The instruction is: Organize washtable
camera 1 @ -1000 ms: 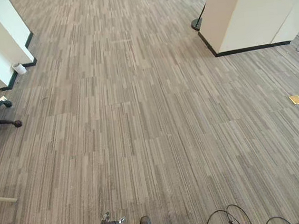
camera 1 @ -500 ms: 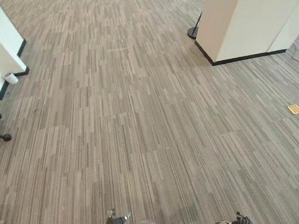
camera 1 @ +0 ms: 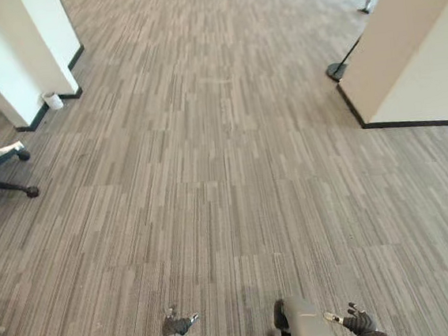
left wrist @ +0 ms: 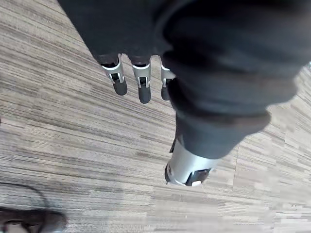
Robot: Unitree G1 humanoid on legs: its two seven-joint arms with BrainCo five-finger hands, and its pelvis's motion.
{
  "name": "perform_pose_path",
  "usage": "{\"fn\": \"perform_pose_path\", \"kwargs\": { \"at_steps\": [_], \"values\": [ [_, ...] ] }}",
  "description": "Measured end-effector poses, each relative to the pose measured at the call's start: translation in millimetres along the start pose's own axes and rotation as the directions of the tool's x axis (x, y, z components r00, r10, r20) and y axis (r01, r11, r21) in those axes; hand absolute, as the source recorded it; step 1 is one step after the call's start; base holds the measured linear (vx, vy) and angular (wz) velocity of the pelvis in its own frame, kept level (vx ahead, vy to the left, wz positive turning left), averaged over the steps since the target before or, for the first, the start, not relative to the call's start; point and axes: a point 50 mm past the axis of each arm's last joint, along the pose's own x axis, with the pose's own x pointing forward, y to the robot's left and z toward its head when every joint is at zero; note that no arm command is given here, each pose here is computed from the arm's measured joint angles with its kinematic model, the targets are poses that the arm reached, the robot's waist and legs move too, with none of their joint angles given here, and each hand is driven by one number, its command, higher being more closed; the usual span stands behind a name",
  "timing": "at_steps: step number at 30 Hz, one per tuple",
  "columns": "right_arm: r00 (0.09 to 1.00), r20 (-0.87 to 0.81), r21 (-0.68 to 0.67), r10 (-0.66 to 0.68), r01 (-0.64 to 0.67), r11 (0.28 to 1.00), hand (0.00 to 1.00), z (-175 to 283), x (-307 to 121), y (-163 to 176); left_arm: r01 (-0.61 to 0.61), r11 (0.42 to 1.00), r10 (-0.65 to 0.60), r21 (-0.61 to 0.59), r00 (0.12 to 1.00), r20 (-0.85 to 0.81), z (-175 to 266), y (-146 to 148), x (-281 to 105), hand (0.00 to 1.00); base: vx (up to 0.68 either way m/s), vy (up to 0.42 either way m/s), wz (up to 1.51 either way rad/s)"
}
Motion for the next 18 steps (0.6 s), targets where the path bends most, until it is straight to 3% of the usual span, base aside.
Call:
{"fn": "perform_pose_path", "kwargs": {
  "at_steps": [2,3,6,9,12,18],
  "values": [
    [1.000,-0.029,0.014,-0.004,0.004,1.000,0.00,-6.7,-1.1,1.5,0.006,1.000,-0.006,0.014,1.000,0.029,5.6,-1.7,0.8,0.00,0.49,-0.325,1.09],
    [0.998,-0.059,0.010,0.004,-0.003,1.000,0.00,-17.3,-4.1,2.8,-0.018,1.000,0.018,0.013,1.000,-0.025,-17.3,8.0,-7.2,0.00,0.39,-0.310,0.67],
    [0.999,-0.035,0.000,-0.006,0.006,1.000,0.00,-9.6,-1.9,-2.2,-0.091,0.994,0.085,-0.052,0.990,-0.111,-42.7,20.7,-17.0,0.00,0.61,-0.201,-0.19],
    [0.999,-0.034,-0.046,0.018,-0.020,0.999,0.00,-5.7,-0.6,8.0,-0.144,0.986,0.137,-0.079,0.987,-0.088,-40.3,34.0,-18.1,0.00,0.56,-0.161,0.00],
    [0.991,0.047,-0.107,0.129,-0.123,0.987,0.00,27.9,3.3,47.1,-0.174,0.982,0.171,-0.075,0.984,-0.041,-37.9,43.4,-23.7,0.00,0.54,-0.136,-0.24],
    [0.953,0.201,-0.187,0.227,-0.191,0.964,0.00,83.4,3.3,79.9,-0.161,0.979,0.163,-0.129,0.986,0.011,-31.5,33.4,-26.8,0.00,0.62,0.083,-0.49]
  ]
}}
